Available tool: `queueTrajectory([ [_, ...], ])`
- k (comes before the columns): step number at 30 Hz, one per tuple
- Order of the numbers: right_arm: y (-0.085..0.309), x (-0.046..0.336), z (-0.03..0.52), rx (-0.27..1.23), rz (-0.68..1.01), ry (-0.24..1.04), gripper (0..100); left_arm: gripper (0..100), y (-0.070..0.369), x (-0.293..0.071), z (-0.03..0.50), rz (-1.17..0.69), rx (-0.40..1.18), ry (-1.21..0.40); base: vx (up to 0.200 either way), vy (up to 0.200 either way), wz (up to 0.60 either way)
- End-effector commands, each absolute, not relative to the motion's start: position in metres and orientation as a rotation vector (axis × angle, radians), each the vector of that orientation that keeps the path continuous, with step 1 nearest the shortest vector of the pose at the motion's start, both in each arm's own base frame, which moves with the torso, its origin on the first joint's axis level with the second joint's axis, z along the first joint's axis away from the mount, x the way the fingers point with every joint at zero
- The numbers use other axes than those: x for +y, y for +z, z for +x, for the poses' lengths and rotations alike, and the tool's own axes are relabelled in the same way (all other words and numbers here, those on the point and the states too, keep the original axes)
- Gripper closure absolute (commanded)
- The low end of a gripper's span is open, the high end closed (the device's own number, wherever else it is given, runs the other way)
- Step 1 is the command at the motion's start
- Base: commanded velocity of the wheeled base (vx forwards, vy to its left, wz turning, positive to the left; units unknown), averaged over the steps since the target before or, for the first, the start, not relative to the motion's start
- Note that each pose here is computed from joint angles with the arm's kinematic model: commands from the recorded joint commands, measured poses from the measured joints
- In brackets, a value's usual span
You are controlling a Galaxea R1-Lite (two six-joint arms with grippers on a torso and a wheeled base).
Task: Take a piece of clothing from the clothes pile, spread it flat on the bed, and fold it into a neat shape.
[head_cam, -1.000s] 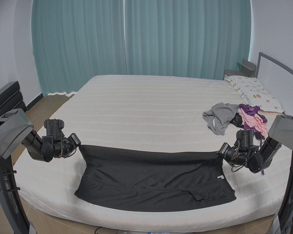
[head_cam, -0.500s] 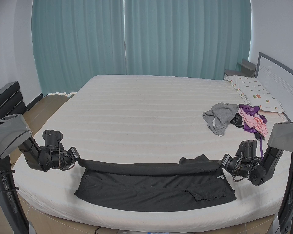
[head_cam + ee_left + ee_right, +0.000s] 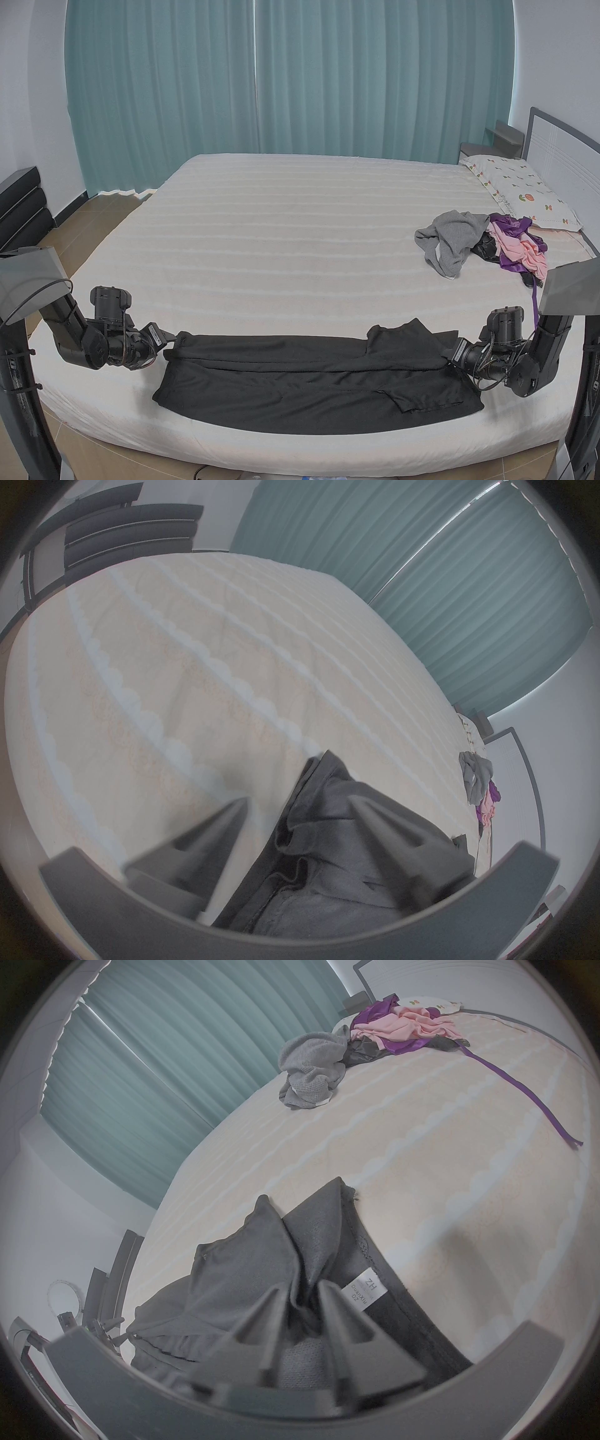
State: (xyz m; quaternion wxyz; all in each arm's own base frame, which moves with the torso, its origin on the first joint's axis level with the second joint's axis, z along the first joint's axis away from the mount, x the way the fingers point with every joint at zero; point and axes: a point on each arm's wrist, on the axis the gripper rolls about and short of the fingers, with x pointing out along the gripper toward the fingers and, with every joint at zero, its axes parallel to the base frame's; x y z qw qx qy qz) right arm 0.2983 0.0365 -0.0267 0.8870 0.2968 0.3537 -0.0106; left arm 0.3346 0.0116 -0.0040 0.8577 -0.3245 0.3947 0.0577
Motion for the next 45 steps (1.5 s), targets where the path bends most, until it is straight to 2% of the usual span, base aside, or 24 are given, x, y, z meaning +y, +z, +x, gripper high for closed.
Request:
queueTrajectory([
  [1,-0.026,0.035,0.297,0.735,0.621,-0.022,0,0,-0.007,0.011,0.329,-0.683,0.851,0.129,0.000,0.000,0.00],
  [4,-0.020,0.035,0.297,0.717,0.625,-0.013,0,0,-0.005,0.011,0.329,-0.685,0.845,0.129,0.000,0.000,0.00],
  [6,0.002,0.024,0.299,0.642,0.651,-0.009,0,0,0.008,0.014,0.333,-0.704,0.801,0.110,0.000,0.000,0.00],
  [10,0.016,0.011,0.301,0.607,0.690,0.022,0,0,0.015,0.016,0.344,-0.745,0.767,0.079,0.000,0.000,0.00],
  [13,0.014,0.004,0.303,0.616,0.709,0.040,0,0,0.019,0.016,0.356,-0.760,0.735,0.075,0.000,0.000,0.00],
  [17,-0.012,-0.003,0.317,0.667,0.734,0.041,0,0,0.013,0.018,0.384,-0.764,0.702,0.070,0.000,0.000,0.00],
  [30,-0.036,-0.001,0.344,0.667,0.718,0.055,0,0,0.000,0.013,0.395,-0.764,0.778,0.081,0.000,0.000,0.00],
  [31,-0.038,0.000,0.344,0.675,0.715,0.055,100,0,-0.002,0.014,0.393,-0.765,0.783,0.085,0.000,0.000,0.00],
  [41,-0.044,-0.005,0.343,0.683,0.696,0.033,100,0,-0.009,0.009,0.393,-0.746,0.801,0.084,0.000,0.000,0.00],
  [45,-0.041,-0.010,0.342,0.669,0.702,0.023,100,0,-0.015,-0.002,0.396,-0.676,0.809,0.043,0.000,0.000,0.00],
])
